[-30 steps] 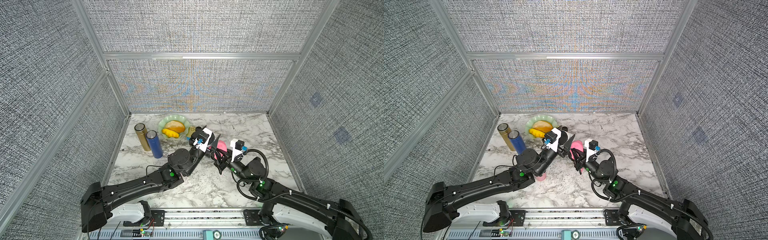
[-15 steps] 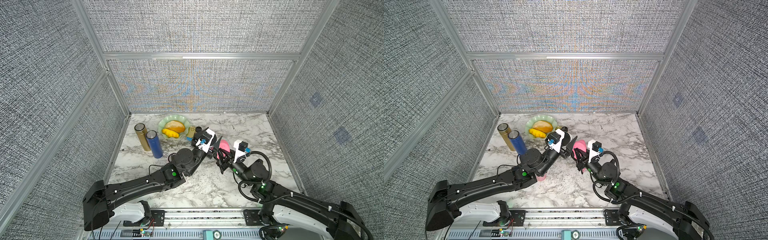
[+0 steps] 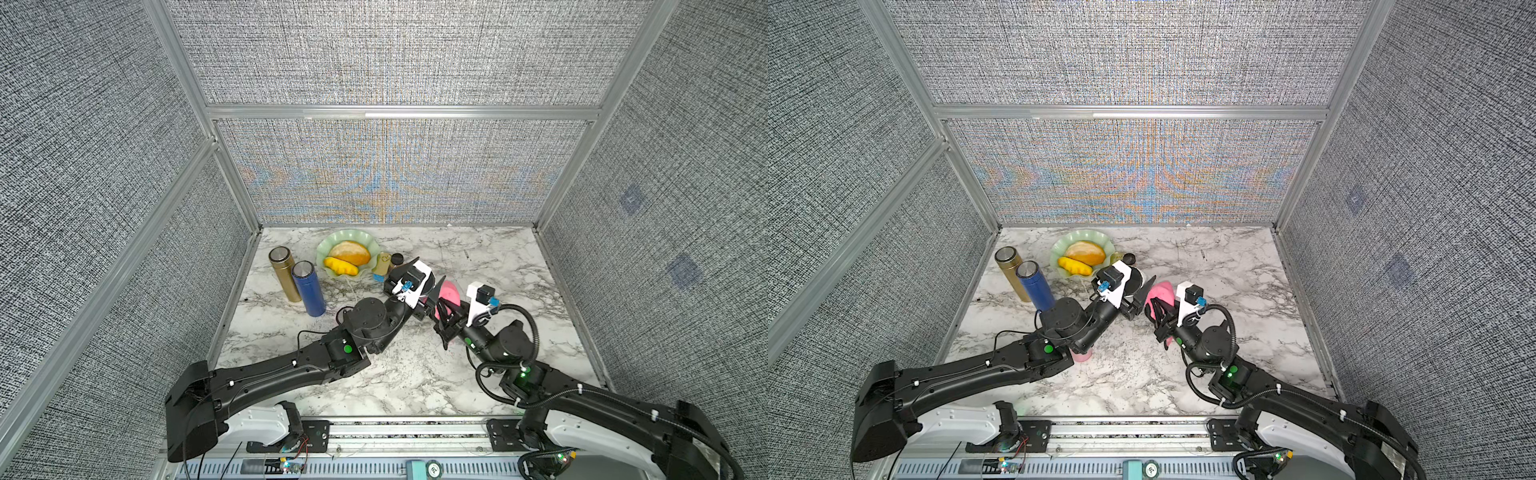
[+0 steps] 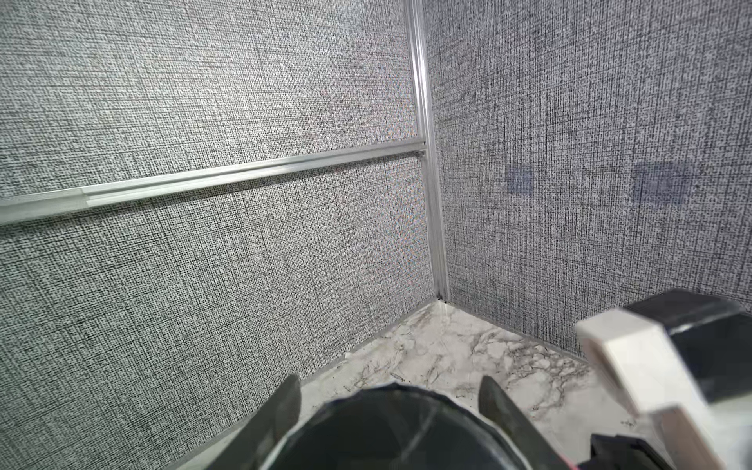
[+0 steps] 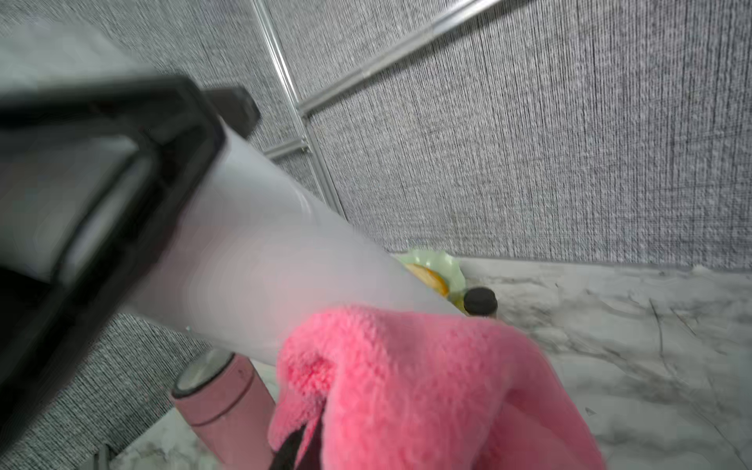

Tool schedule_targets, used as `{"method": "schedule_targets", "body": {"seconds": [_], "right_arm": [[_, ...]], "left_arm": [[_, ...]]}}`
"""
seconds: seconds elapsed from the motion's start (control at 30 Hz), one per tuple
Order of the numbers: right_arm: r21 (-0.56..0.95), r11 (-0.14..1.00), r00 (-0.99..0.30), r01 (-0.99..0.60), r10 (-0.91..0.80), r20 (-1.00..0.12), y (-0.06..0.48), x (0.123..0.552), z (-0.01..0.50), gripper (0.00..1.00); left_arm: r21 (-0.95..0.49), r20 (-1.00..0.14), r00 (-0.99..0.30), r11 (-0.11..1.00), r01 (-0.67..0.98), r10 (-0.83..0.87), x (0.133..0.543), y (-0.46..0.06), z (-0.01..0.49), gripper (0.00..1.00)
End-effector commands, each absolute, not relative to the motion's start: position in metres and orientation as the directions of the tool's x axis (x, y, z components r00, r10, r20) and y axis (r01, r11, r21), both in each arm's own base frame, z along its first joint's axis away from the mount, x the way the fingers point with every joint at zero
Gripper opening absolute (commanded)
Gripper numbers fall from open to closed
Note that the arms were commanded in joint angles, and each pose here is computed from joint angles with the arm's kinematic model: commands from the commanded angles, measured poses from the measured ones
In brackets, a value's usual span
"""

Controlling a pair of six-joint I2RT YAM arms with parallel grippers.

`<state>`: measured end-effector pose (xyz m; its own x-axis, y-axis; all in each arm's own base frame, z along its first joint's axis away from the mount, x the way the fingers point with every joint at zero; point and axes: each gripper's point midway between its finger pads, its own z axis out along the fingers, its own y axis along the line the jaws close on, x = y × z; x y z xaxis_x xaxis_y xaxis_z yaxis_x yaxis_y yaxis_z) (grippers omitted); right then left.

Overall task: Wipe the surface of the thermos
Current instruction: Wipe the dirt from the surface of the thermos.

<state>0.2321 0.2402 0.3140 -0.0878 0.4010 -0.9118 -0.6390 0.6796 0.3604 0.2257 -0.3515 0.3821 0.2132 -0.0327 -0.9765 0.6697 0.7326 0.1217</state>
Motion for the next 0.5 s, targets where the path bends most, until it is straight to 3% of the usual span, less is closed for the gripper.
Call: {"method": "schedule_targets", "body": {"seconds": [0.0,0.27,0.47], "right_arm": [[0.352,0.632,-0.067,-0.690,0.429,-0.901,0.241,0.221,0.338,0.00],[0.452,0.706,-0.140,-0.546,0.455,-0.879,0.227,0.248,0.262,0.00],[0.438,0.661,-0.118,-0.610,0.470,-0.875,0.231,0.240,0.307,0.00]], "left_arm": [[0.090,-0.971,0.215,0.678,0.729,-0.102,0.213,-0.357,0.391,0.00],[0.118,-0.968,0.236,0.663,0.739,-0.091,0.209,-0.357,0.388,0.00],[0.141,-0.956,0.276,0.659,0.739,-0.104,0.205,-0.355,0.385,0.00]]}}
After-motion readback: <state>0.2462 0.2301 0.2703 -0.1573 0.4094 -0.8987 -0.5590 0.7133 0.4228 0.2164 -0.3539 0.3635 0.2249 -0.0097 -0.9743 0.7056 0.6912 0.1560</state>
